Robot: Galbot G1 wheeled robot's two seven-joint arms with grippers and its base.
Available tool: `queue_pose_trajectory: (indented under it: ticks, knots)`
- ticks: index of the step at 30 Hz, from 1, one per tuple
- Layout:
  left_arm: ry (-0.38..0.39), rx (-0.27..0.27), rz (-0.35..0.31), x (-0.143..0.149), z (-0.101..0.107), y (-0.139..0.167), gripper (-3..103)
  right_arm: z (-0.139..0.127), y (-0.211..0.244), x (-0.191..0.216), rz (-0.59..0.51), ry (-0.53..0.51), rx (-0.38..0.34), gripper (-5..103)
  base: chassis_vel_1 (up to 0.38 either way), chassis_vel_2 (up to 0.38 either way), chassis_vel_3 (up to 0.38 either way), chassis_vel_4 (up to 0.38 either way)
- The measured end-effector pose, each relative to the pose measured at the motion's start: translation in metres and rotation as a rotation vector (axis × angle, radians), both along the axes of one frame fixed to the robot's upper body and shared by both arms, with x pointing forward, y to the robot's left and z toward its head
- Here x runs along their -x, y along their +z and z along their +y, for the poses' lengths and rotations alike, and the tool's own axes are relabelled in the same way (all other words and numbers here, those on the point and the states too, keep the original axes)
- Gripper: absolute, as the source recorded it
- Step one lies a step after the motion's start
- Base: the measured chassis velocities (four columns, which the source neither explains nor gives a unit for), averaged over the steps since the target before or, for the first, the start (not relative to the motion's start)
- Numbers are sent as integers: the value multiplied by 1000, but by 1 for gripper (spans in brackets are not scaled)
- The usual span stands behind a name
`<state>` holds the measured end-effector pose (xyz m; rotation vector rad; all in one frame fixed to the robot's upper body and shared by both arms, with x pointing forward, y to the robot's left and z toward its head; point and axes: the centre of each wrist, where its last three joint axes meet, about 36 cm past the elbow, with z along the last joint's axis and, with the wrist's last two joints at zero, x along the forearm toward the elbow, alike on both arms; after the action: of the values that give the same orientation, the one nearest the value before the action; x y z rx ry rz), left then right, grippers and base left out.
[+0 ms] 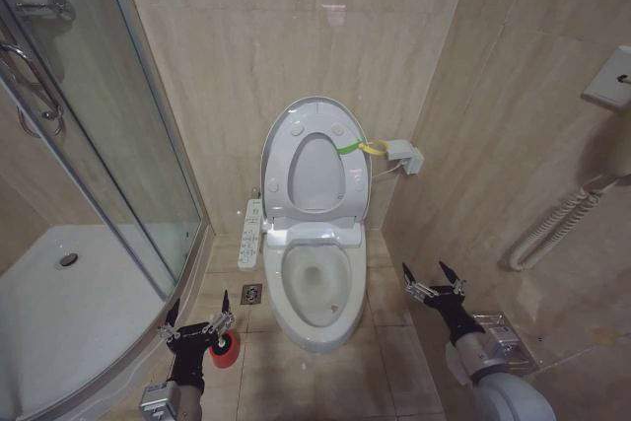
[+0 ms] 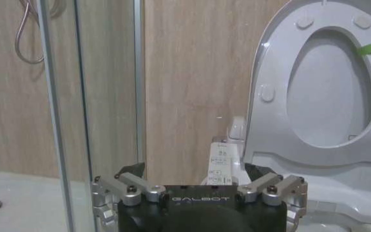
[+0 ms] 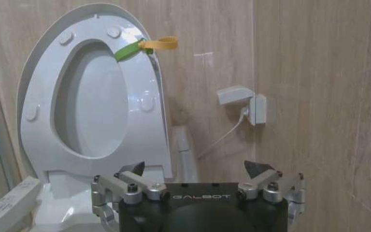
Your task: Open the toilet lid, clean the toilet bowl with a toilet brush, close the toilet lid, and flush.
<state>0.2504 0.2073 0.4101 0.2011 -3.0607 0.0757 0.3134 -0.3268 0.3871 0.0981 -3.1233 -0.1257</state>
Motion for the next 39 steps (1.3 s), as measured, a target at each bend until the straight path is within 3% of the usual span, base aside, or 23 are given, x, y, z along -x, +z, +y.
queue_pose_trajectory:
  ticks: [28, 32, 35, 39]
  knots:
    - [0, 0, 0, 0, 0, 0, 100, 0, 0, 0, 0, 0, 0, 100, 0, 0, 0, 0]
    - [-7, -14, 20, -4, 17, -1, 100, 0, 0, 0, 0, 0, 0, 100, 0, 0, 0, 0]
    - [-19, -43, 67, -17, 61, 0, 100, 0, 0, 0, 0, 0, 0, 100, 0, 0, 0, 0]
    - [-24, -70, 75, -24, 85, 6, 100, 0, 0, 0, 0, 0, 0, 100, 0, 0, 0, 0]
